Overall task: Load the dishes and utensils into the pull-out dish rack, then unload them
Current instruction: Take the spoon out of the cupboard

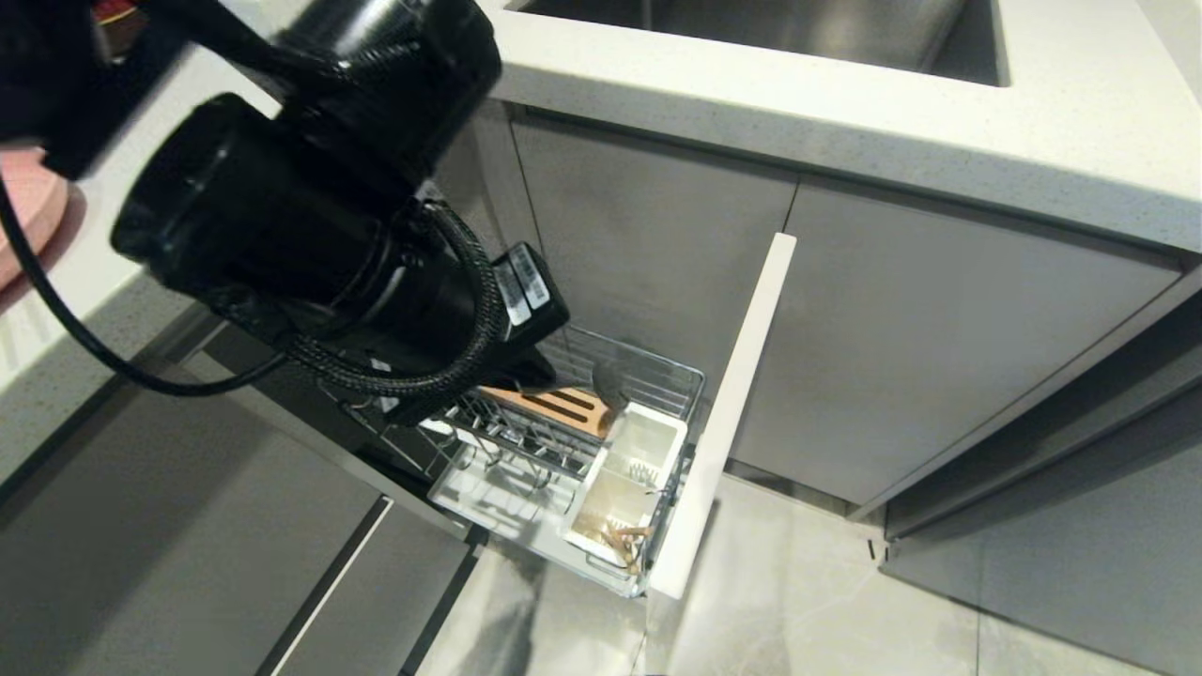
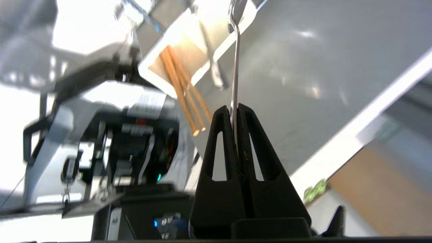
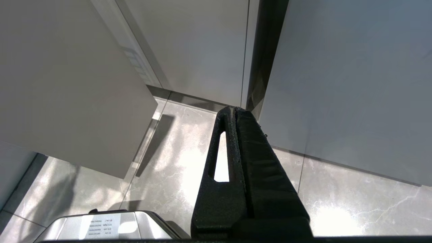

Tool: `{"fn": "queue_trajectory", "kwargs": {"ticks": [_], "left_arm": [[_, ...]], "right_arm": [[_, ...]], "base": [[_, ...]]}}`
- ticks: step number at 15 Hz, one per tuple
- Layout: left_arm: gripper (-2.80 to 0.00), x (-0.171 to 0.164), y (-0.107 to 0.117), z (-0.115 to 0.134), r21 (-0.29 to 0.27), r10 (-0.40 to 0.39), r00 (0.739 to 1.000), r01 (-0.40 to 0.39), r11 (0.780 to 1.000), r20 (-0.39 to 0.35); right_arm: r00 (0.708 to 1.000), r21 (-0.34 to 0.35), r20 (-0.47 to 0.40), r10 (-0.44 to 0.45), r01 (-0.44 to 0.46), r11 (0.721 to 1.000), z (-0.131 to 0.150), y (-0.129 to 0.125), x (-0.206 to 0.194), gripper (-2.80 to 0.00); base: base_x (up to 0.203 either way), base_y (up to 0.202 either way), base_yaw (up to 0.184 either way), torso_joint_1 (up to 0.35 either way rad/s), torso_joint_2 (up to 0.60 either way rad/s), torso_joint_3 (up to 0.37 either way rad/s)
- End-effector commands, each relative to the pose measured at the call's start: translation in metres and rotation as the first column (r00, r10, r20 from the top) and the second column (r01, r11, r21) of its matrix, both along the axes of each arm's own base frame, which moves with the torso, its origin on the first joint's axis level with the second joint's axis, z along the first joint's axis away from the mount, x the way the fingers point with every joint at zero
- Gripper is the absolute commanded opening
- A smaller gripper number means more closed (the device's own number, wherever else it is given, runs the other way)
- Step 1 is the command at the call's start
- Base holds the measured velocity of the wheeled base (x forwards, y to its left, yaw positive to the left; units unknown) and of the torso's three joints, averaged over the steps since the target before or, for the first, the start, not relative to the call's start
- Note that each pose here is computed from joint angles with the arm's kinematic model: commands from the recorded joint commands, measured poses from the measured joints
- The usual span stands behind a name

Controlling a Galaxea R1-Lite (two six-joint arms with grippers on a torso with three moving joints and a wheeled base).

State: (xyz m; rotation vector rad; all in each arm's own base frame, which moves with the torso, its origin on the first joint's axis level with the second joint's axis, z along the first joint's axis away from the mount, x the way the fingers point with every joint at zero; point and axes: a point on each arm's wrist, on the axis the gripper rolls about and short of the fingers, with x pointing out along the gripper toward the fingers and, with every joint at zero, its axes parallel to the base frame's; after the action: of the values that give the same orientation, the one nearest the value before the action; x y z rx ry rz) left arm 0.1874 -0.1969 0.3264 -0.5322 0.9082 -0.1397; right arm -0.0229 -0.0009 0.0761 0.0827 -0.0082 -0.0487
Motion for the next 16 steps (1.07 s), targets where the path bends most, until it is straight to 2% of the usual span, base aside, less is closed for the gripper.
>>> {"fn": "queue_trajectory", "kwargs": {"ticks": [1, 4, 7, 10, 12, 13, 16], "left_arm": [[-2.80, -0.020, 0.023, 0.025, -0.056, 0.021, 0.996, -0.017, 0.998, 0.082], [-2.80, -0.044, 0.050, 0.053, -0.127, 0.063, 0.980, -0.039, 0.991, 0.190], [-2.80, -0.066, 0.075, 0.076, -0.202, 0.099, 0.950, -0.038, 0.979, 0.297], [-2.80, -0.087, 0.100, 0.095, -0.290, 0.174, 0.900, -0.056, 0.955, 0.399], [-2.80, -0.098, 0.116, 0.105, -0.307, 0.209, 0.858, -0.063, 0.950, 0.469], [-2.80, -0.103, 0.124, 0.109, -0.326, 0.241, 0.834, -0.079, 0.942, 0.496], [-2.80, -0.110, 0.142, 0.117, -0.335, 0.319, 0.767, -0.145, 0.931, 0.556]], "right_arm": [[1.000, 0.000, 0.005, 0.000, 0.000, 1.000, 0.000, 0.000, 0.000, -2.80], [1.000, 0.000, 0.005, 0.000, 0.000, 1.000, 0.000, 0.000, 0.000, -2.80], [1.000, 0.000, 0.005, 0.000, 0.000, 1.000, 0.000, 0.000, 0.000, -2.80], [1.000, 0.000, 0.005, 0.000, 0.000, 1.000, 0.000, 0.000, 0.000, -2.80], [1.000, 0.000, 0.005, 0.000, 0.000, 1.000, 0.000, 0.000, 0.000, -2.80], [1.000, 0.000, 0.005, 0.000, 0.000, 1.000, 0.000, 0.000, 0.000, -2.80], [1.000, 0.000, 0.005, 0.000, 0.000, 1.000, 0.000, 0.000, 0.000, -2.80]], "base": [[0.000, 0.000, 0.000, 0.000, 0.00, 0.000], [0.000, 0.000, 0.000, 0.000, 0.00, 0.000], [0.000, 0.000, 0.000, 0.000, 0.00, 0.000], [0.000, 0.000, 0.000, 0.000, 0.00, 0.000], [0.000, 0.000, 0.000, 0.000, 0.00, 0.000], [0.000, 0.000, 0.000, 0.000, 0.00, 0.000], [0.000, 0.000, 0.000, 0.000, 0.00, 0.000]]}}
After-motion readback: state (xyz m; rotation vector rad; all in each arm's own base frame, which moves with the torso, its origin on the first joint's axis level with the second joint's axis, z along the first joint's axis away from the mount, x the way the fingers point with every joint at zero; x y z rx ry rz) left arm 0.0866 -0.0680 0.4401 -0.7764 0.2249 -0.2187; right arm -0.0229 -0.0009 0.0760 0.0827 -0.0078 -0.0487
